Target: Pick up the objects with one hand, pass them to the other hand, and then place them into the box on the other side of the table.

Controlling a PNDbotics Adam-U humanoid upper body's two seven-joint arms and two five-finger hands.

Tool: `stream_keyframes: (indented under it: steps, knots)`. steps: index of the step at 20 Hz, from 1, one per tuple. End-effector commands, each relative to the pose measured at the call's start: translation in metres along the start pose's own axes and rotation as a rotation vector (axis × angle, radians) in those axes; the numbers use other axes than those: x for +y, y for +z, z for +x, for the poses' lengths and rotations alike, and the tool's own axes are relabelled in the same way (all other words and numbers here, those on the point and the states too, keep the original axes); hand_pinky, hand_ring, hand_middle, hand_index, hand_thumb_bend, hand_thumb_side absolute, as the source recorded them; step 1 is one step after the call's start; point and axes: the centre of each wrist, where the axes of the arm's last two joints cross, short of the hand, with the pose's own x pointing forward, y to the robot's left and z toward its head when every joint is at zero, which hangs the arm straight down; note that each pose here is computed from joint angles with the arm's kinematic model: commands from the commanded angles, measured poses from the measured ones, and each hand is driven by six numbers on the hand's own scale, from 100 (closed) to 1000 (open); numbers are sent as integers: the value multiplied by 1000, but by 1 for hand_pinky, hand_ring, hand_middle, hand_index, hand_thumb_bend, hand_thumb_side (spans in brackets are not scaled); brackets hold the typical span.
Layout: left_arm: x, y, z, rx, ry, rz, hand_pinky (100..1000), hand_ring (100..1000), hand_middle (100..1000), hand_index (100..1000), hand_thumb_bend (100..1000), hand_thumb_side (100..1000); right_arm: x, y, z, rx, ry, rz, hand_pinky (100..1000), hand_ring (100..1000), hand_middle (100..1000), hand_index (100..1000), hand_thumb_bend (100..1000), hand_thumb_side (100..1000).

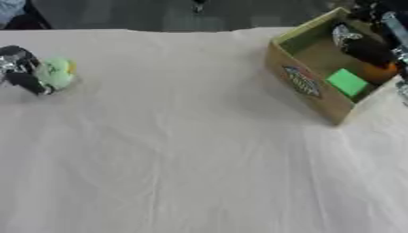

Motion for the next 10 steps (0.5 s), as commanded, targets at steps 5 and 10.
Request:
stream_keyframes:
  steps: [5,10]
  knots:
    - [30,9,2,-63,-10,101,532,527,449,511,298,100,-12,0,4,-12,29,-21,1000,968,823,973,100,533]
    - [50,20,3,-122,-15,163,517,509,434,489,305,100,-13,1,1,-3,34,-26,1000,968,822,973,100,532]
